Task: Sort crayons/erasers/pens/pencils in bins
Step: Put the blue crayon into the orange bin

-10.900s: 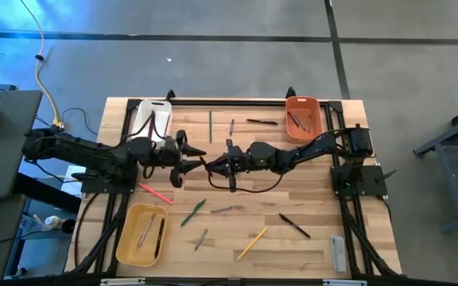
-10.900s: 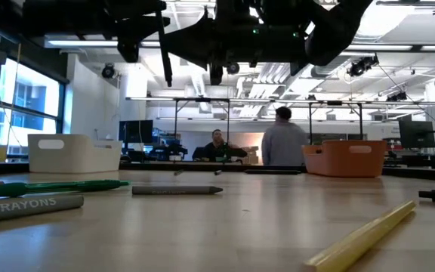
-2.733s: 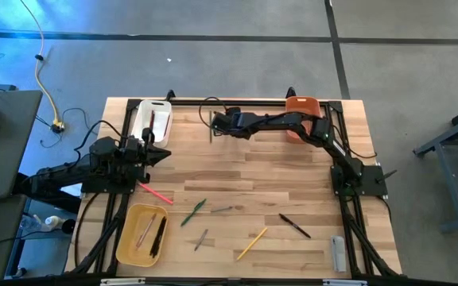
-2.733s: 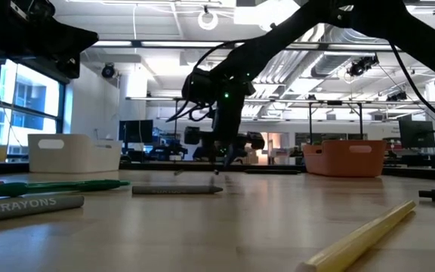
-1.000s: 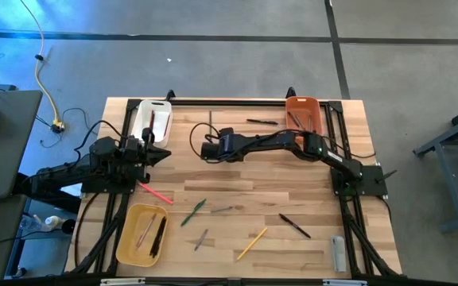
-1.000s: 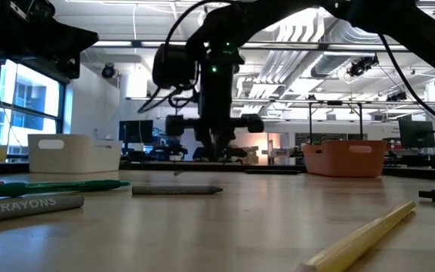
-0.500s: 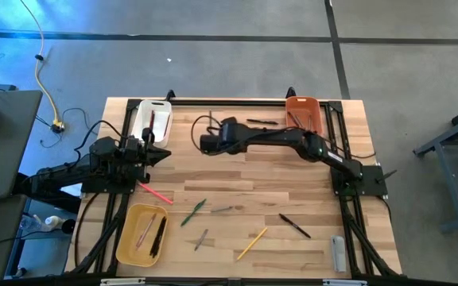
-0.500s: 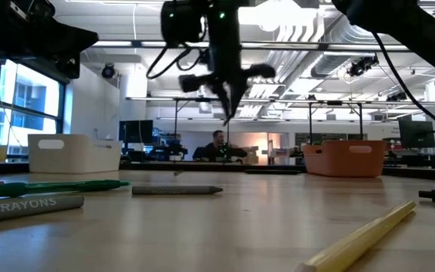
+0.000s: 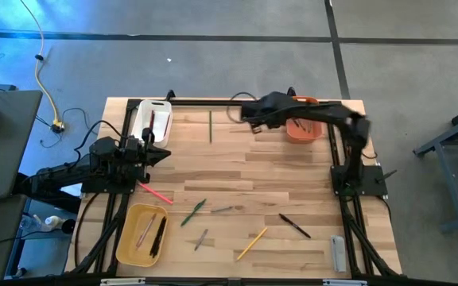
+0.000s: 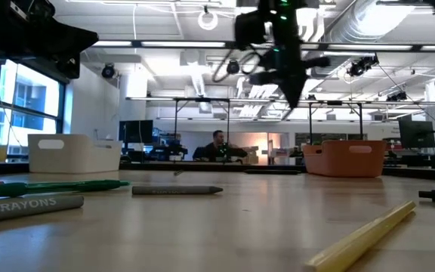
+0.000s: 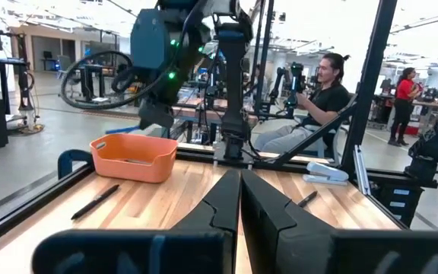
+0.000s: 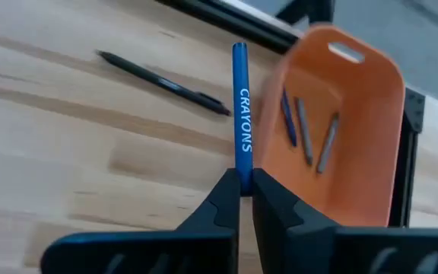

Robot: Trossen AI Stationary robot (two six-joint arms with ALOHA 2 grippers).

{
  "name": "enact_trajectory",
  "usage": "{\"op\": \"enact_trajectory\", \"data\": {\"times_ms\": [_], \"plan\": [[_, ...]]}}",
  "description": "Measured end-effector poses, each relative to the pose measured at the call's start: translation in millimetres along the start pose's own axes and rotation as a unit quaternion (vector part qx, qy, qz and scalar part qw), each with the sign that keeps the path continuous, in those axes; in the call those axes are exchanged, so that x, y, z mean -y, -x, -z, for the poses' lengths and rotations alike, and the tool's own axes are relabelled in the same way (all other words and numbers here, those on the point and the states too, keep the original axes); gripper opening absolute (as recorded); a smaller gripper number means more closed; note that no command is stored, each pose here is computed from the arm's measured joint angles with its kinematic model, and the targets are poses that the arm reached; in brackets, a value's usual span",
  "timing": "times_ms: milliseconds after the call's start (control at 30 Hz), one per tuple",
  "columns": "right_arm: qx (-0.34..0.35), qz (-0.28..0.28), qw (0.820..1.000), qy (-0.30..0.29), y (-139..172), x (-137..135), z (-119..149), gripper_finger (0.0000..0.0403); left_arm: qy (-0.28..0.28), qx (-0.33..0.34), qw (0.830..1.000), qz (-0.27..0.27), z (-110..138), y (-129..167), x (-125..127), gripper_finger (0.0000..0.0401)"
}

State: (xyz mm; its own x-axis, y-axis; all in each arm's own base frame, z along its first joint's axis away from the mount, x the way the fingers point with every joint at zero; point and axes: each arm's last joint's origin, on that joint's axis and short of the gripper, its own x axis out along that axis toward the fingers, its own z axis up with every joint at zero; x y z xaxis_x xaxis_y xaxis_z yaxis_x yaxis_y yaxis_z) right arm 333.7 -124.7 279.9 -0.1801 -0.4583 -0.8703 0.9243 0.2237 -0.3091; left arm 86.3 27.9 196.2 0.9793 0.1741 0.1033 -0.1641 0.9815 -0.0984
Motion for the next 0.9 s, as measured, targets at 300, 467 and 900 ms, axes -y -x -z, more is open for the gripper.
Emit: {"op": "enact_trajectory", "data": {"times_ms": [300,467,900], "plan": [[-0.025,-0.040,0.998,-0.039,-64.4,91.9,39.0,0.0001,0.000,0.000,1.000,0.000,0.0,0.0,0.0,0.0003],[-0.025,-0.064,0.996,-0.052,-99.4,124.1,49.0,0.0001,0.000,0.000,1.000,0.000,0.0,0.0,0.0,0.0003],[-0.012,-0.099,0.994,-0.046,-140.9,150.7,26.4,0.0003,0.000,0.000,1.000,0.000,0.0,0.0,0.0,0.0003]]}}
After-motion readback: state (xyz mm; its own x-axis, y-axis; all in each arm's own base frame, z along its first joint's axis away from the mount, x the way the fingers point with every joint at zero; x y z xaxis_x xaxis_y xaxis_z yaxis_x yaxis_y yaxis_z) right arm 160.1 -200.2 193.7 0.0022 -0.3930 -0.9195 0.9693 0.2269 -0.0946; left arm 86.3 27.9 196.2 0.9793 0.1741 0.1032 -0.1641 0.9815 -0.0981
